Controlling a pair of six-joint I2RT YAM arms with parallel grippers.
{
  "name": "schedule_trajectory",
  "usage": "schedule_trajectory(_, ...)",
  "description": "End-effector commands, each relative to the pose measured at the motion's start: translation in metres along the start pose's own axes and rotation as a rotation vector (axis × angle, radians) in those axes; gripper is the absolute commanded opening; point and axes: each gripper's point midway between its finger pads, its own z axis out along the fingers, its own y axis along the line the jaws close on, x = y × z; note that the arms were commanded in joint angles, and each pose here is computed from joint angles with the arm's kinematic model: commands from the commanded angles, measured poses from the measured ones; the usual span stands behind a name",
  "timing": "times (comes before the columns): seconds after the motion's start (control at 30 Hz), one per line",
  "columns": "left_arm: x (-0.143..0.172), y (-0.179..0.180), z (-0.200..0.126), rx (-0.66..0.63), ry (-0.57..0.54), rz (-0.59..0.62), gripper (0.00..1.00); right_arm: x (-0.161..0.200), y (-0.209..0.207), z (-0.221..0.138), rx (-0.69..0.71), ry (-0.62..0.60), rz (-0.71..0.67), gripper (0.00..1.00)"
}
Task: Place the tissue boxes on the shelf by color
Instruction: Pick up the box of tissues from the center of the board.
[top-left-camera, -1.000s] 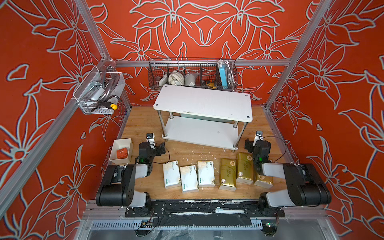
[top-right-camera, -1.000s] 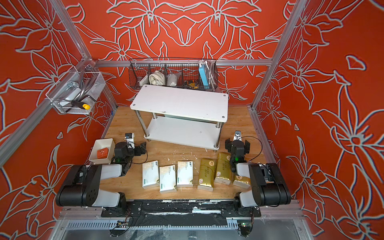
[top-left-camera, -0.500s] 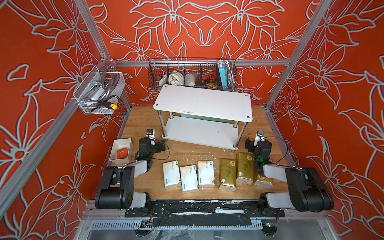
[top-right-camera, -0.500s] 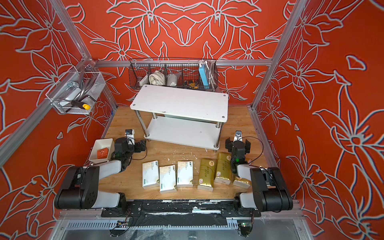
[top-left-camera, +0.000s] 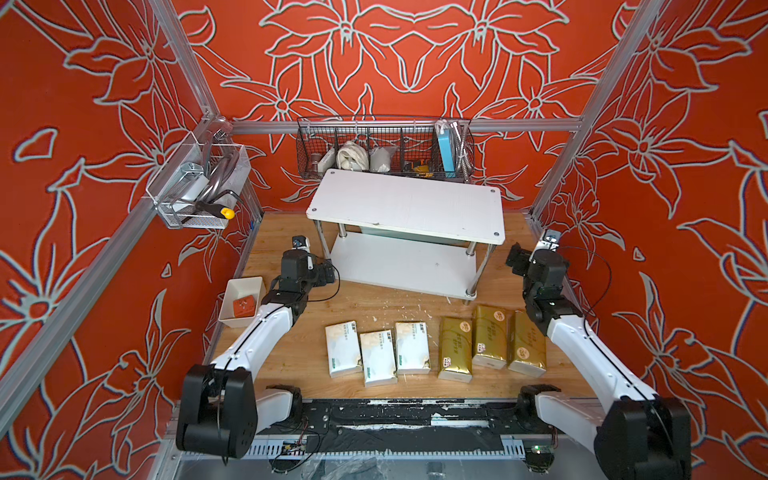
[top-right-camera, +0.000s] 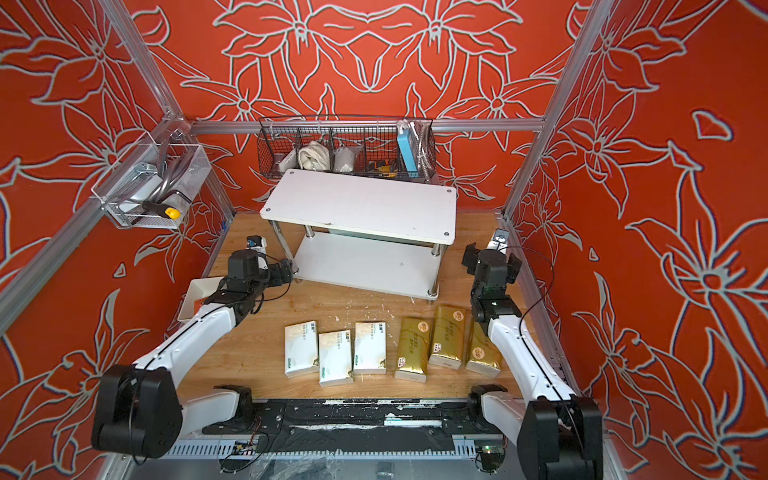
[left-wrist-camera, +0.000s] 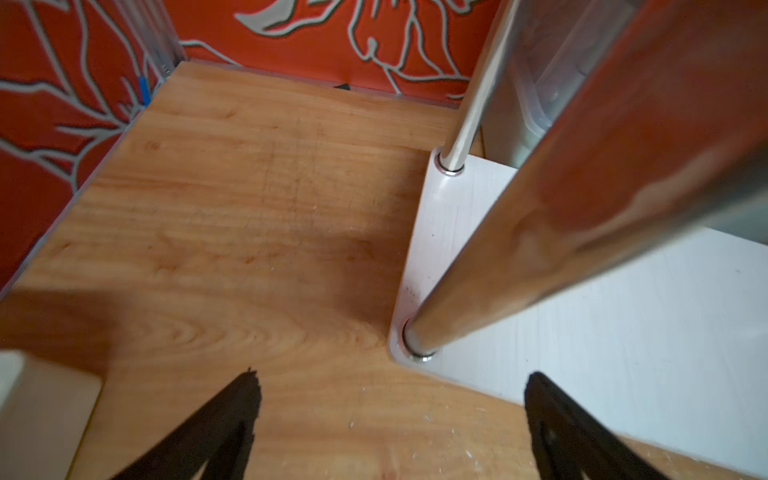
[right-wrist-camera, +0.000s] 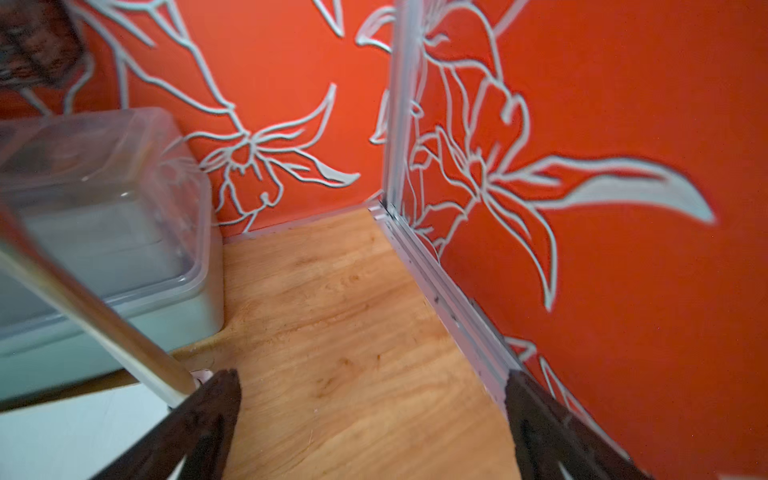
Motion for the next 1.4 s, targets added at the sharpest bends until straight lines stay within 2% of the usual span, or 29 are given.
schedule_trajectory(0.0,0.022,0.002,-0.031,-0.049,0.104,-0.107,0.98,0.049,-0.051,-0.03,0.218,0.199,0.182,0.99)
schedule_trajectory(0.13,0.028,-0.015,-0.07,0.002,0.136,-0.199,0.98,0.054,-0.033,-0.066,0.004,0.276,0.277,0.99)
schedule_trajectory(0.27,0.055,-0.025,-0.098,0.006,0.254,-0.278,0.98,0.065,-0.007,-0.105,-0.218,0.421,0.29,0.93)
schedule_trajectory(0.47,0.102,-0.03,-0.129,-0.003,0.417,-0.26,0.98,0.095,0.024,-0.161,-0.47,0.688,0.218,0.92)
schedule_trajectory(0.67,0.14,-0.032,-0.144,-0.013,0.549,-0.232,0.98,0.1,0.057,-0.21,-0.707,0.829,0.227,0.99)
schedule_trajectory(0.9,0.169,-0.039,-0.146,-0.056,0.613,-0.195,0.98,0.122,0.076,-0.248,-0.829,0.919,0.063,0.99)
schedule_trajectory(1.1,0.182,-0.046,-0.14,-0.114,0.631,-0.107,0.98,0.148,0.09,-0.261,-0.866,0.966,-0.174,0.99)
schedule_trajectory(1.23,0.188,-0.051,-0.134,-0.122,0.628,-0.089,0.98,0.149,0.106,-0.269,-0.883,0.924,-0.296,0.99)
schedule_trajectory(1.37,0.201,-0.052,-0.127,-0.142,0.653,-0.069,0.98,0.148,0.125,-0.279,-0.909,0.899,-0.356,0.99)
